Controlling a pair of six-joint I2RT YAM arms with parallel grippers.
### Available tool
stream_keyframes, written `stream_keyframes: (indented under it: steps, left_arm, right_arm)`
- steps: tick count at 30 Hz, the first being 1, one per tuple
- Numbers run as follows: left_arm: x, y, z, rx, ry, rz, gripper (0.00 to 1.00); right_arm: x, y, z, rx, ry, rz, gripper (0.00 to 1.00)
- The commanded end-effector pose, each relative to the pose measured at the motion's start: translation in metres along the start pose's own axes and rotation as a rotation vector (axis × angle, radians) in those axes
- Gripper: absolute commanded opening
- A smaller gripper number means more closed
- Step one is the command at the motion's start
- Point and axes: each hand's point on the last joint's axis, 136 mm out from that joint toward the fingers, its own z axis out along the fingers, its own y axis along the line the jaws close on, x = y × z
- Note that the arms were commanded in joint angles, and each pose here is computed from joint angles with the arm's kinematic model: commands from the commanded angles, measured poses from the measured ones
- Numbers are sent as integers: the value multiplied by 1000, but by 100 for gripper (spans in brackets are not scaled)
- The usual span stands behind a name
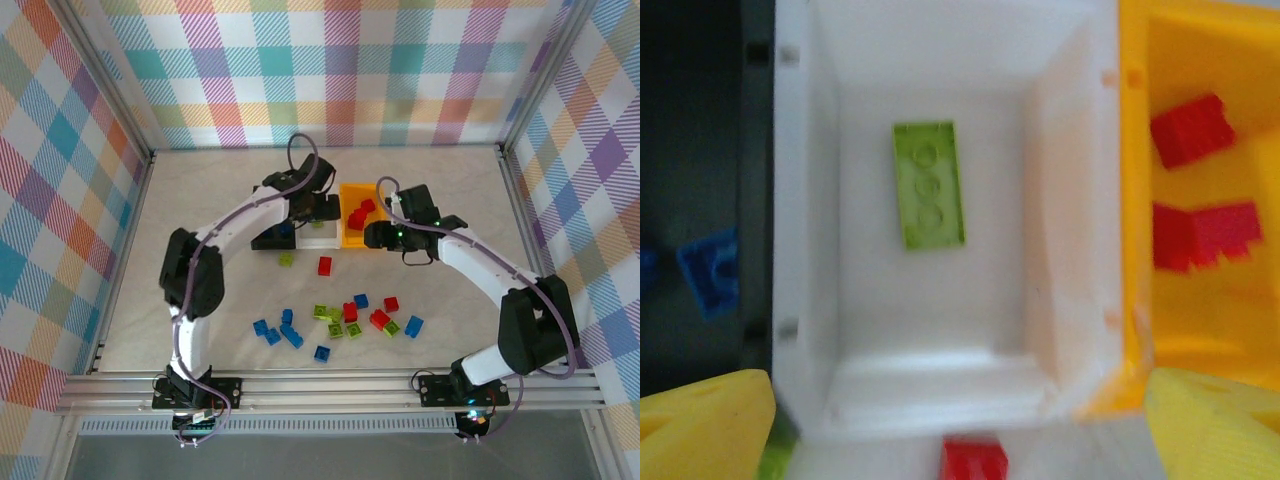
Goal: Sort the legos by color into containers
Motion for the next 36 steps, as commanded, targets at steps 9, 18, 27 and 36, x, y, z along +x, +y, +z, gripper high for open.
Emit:
stream_keyframes:
  steps: [9,18,27,36]
  left_arm:
    - [103,-4,0,86,144,84,90]
    - [120,-9,49,-69,155,226,81]
    - [125,-1,75,-147,170,249,59]
    - [123,-9,59,-114,160,235,31]
  right_arm:
    - [78,-5,-4,19,157,-3,61]
    - [69,-6,-21,44,95,-17,61]
    - [64,-5,-30,43,51,-36,62]
    - [59,-6,-32,53,23,-36,62]
